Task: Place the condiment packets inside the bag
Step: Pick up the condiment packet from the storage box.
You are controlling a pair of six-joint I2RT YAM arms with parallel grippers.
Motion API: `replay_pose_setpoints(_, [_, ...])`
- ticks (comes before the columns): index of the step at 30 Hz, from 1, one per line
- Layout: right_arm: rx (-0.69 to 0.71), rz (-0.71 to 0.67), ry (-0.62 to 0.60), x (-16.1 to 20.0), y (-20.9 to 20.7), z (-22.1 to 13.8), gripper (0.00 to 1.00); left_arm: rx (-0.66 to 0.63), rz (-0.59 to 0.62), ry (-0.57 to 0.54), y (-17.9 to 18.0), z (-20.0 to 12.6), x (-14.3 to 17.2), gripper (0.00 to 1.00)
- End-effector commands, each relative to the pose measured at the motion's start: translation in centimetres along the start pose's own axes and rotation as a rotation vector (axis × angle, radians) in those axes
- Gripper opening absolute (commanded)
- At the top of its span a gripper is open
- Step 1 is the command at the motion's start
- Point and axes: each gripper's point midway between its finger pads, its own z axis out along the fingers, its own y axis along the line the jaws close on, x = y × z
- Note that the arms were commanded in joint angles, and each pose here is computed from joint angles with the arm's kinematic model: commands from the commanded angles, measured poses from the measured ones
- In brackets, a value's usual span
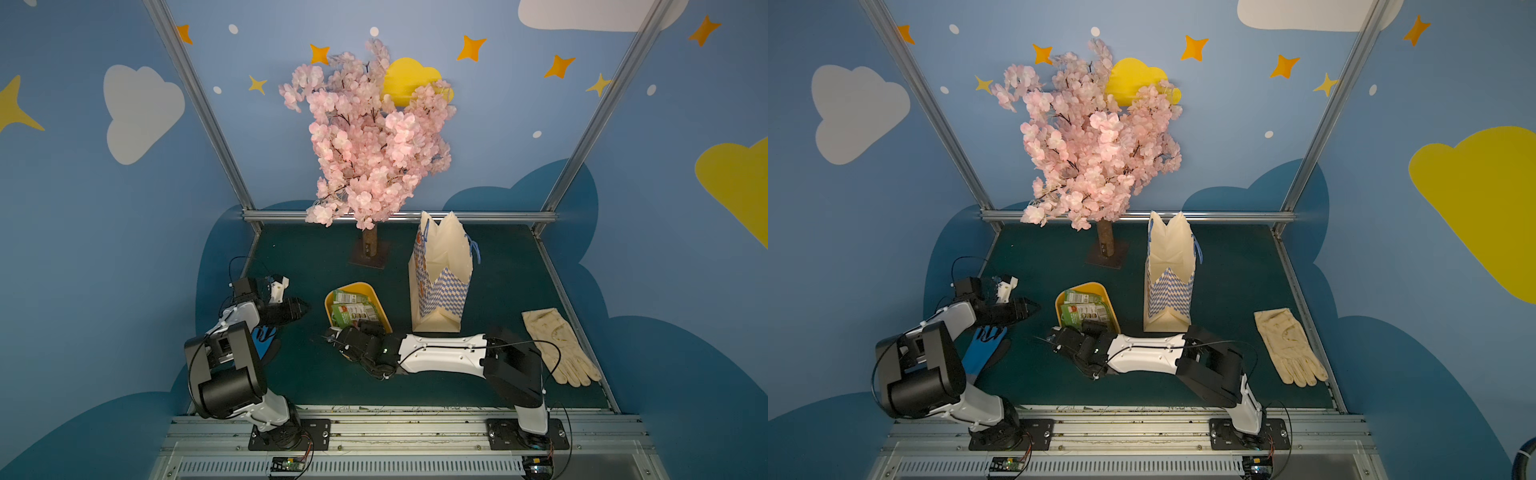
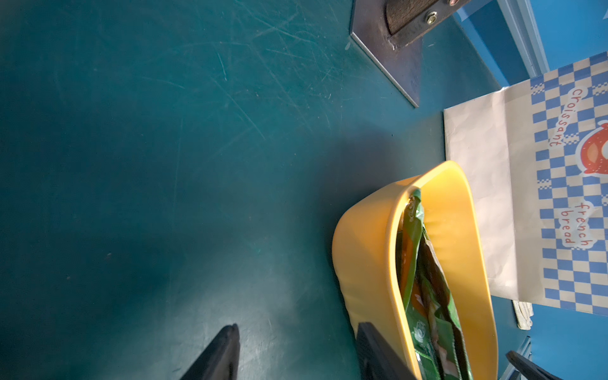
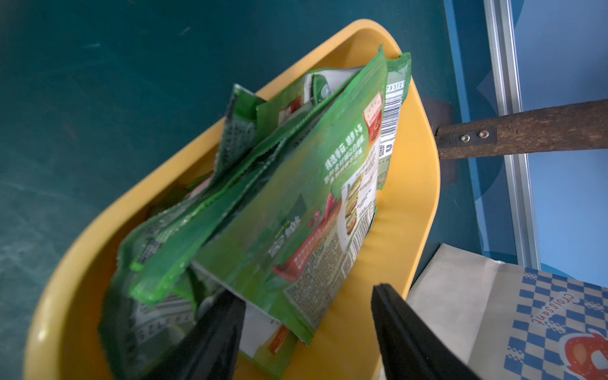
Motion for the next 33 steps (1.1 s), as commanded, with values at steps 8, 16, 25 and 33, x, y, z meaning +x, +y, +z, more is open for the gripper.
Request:
replay_pose_setpoints(8, [0.079, 0.122, -0.104, -2.3, -3.8, -0.9, 0.57, 0.024, 0.004, -0.003, -0.4, -0.3, -0.3, 0.61])
replay_pose_setpoints(16, [0.126, 0.21, -0.109, -1.9, -5.8, -0.7, 0.45, 0.032, 0.008, -0.005, -0.7, -0.4, -0.4, 0.61])
replay_pose_setpoints(25, [0.245, 0.411, -0.12, -2.5, -9.3, -0.1, 0.12, 0.036, 0.008, -0.009, -0.8, -0.6, -0.4, 0.61])
replay_pose_setpoints(33, [0.258, 0.548, -0.102, -2.2, -10.6, 1.9, 0.38, 0.043, 0.009, -0.01, -1.0, -0.6, -0.4, 0.61])
